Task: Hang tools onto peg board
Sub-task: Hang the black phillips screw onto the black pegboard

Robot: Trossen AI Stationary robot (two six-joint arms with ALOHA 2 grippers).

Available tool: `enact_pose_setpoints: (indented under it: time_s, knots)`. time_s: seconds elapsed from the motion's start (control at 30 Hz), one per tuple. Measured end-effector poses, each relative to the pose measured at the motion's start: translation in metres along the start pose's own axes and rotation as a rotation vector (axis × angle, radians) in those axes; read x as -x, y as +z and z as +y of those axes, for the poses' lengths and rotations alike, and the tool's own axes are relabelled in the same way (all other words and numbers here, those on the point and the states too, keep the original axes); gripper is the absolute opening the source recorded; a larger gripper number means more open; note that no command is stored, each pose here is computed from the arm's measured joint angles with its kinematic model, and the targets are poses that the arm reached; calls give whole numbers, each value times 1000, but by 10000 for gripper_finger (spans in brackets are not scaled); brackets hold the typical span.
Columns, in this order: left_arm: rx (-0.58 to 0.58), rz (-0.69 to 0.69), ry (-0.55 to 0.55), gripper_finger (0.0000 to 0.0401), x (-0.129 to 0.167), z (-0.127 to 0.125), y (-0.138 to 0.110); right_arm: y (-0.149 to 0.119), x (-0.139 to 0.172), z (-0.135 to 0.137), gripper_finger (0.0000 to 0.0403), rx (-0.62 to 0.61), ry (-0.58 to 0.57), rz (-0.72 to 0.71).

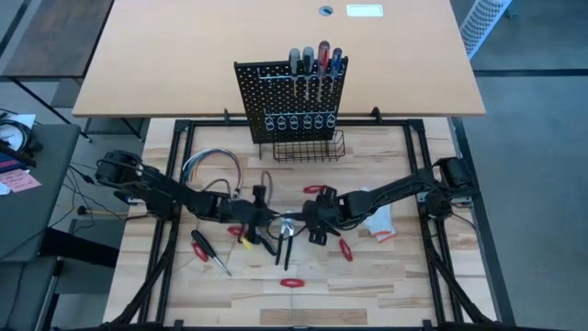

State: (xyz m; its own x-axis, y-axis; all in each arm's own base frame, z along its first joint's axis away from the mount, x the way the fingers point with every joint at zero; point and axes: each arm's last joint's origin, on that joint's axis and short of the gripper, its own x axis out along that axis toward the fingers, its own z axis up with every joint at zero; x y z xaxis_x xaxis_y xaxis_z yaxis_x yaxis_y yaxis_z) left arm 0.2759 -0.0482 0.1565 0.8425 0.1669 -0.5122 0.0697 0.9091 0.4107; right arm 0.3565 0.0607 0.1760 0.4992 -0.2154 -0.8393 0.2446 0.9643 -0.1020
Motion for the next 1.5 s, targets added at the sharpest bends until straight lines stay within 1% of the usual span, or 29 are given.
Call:
enact_pose_setpoints:
  time_s: [0.07,0.17,0.23,0.3,0.43,0.53,0.6,0.67,0.77,0.9,1.0,1.1,1.23,1.3,1.37,1.4,1.43,1.5]
  knots:
    - [37,-47,23,1,10,6,-6,-5,0,3,272,17,-71,-8]
    - [104,-171,53,1,28,17,-12,-17,2,9,273,41,-144,-59]
    - [155,-262,76,1,41,22,-15,-22,3,13,274,34,-166,-142]
    - [197,-358,71,1,53,25,-19,-26,2,16,274,37,-169,-246]
    - [251,-558,41,1,73,30,-17,-17,3,20,275,32,-109,-552]
    - [267,-651,11,0,82,32,-16,-2,10,20,275,13,-78,-781]
    - [273,-684,-5,0,85,33,-13,7,19,18,275,9,-57,-901]
    - [274,-691,-19,0,86,33,-13,15,28,16,275,11,-5,-1020]
    - [274,-689,-20,0,86,33,-13,24,40,15,275,4,54,-1143]
    - [274,-688,-21,0,86,33,-13,35,45,16,272,30,88,-1151]
    - [274,-688,-21,0,86,32,-13,42,48,19,246,44,87,-1141]
    - [270,-686,-22,0,86,32,-13,47,51,22,190,57,82,-1131]
    - [270,-668,-26,6,85,31,-15,53,53,26,92,75,50,-1070]
    - [263,-640,-8,8,84,31,-17,56,55,30,89,90,-5,-1024]
    - [261,-597,37,9,82,32,-19,60,57,35,27,131,-56,-949]
    - [254,-565,59,11,81,31,-21,62,59,38,10,148,-75,-899]
    - [241,-522,74,14,79,31,-23,65,62,39,2,149,-88,-849]
    - [215,-445,104,27,75,31,-24,75,72,39,0,115,-103,-761]
